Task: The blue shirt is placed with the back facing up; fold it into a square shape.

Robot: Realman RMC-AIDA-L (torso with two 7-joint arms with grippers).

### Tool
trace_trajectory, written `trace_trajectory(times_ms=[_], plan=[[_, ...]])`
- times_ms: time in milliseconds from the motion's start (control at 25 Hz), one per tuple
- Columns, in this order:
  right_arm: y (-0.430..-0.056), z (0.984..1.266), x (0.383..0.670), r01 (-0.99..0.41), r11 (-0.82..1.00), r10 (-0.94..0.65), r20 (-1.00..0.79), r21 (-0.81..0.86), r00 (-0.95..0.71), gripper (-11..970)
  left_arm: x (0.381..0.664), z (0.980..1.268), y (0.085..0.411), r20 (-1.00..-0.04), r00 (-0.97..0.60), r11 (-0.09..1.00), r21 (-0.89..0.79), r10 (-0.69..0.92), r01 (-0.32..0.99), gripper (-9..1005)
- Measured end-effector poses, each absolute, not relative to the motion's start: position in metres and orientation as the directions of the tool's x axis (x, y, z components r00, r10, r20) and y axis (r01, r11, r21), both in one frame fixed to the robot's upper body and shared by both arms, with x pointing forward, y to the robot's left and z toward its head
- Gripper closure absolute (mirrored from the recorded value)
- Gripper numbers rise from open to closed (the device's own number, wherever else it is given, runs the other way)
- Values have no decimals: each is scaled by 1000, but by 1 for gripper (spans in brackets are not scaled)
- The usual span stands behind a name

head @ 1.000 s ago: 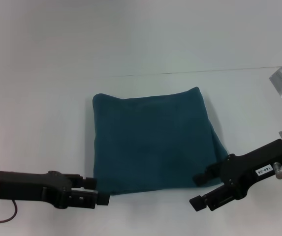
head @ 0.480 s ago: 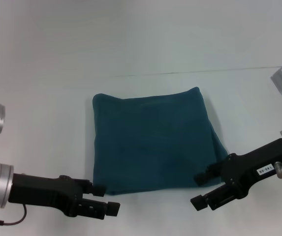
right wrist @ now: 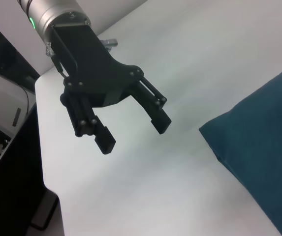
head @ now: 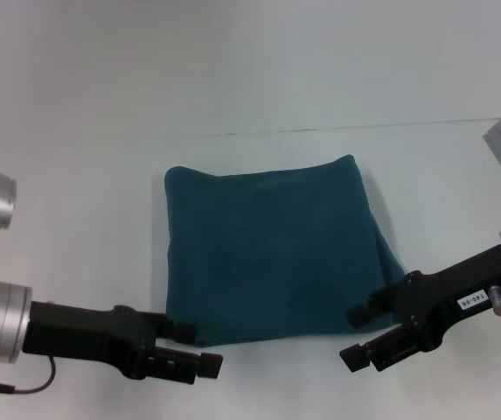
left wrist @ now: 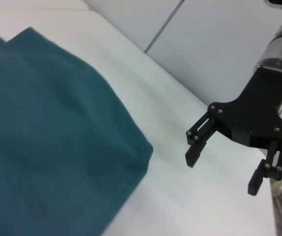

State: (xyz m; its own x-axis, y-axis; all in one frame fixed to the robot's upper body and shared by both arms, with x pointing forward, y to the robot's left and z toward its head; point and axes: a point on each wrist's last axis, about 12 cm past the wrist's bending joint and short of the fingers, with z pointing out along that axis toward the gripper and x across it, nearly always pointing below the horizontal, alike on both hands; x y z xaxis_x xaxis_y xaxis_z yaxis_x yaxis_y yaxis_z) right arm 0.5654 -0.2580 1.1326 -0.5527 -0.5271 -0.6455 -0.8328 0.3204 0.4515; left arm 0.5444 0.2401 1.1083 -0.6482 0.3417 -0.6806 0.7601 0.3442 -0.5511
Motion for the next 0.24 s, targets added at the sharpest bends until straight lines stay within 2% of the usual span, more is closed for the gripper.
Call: trace_trajectory(times_ms=[240], plan=[[-259,1132,565,-832,322,-528,-644,451,-553,103,542,1107,238,-756,-555,356,-441,348,824,154]])
